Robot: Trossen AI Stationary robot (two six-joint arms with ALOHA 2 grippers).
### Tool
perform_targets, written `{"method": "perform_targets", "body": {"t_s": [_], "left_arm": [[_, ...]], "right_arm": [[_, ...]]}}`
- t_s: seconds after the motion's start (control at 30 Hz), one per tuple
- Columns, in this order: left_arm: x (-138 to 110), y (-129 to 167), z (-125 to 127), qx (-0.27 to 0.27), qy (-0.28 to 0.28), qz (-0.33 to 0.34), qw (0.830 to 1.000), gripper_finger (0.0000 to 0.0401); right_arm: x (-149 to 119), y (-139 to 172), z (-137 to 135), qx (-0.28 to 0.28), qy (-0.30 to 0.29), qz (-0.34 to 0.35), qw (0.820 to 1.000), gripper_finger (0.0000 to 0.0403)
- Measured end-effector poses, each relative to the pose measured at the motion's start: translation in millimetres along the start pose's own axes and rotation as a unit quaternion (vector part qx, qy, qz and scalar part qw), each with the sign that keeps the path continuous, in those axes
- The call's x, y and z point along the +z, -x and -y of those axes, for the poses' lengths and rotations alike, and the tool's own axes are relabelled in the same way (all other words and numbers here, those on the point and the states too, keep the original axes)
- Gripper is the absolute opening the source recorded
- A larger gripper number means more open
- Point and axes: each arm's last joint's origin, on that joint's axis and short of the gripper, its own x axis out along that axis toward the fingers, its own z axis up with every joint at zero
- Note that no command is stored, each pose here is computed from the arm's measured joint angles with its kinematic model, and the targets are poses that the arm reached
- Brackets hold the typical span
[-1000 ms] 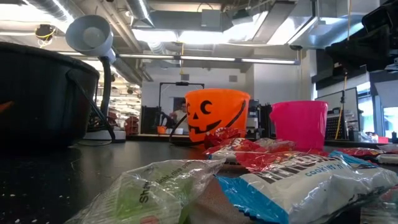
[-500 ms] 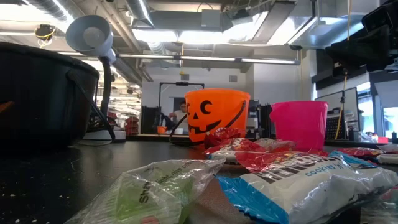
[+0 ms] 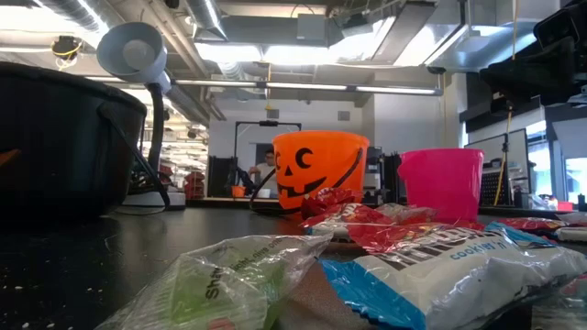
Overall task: Sort candy
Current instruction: Put the red candy into the orange bucket
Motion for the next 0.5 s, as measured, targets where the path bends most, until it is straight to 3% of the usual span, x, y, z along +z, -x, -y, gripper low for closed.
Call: {"method": "perform_targets", "body": {"t_s": [0.13, 0.3, 0.5], "left_arm": [[-4, -10, 2, 0.002, -0.001, -0.009, 1.0, 0.0], [1, -25, 3, 0.011, 0.005, 0.035, 0.999, 0.0], [1, -39, 5, 0.01, 0.048, 0.057, 0.997, 0.0]], "right_arm": [[0, 0, 0, 0.0, 0.0, 0.0, 1.0, 0.0058], [0, 0, 0, 0.0, 0.0, 0.0, 1.0, 0.0058], [0, 0, 0, 0.0, 0.0, 0.0, 1.0, 0.0058]]}}
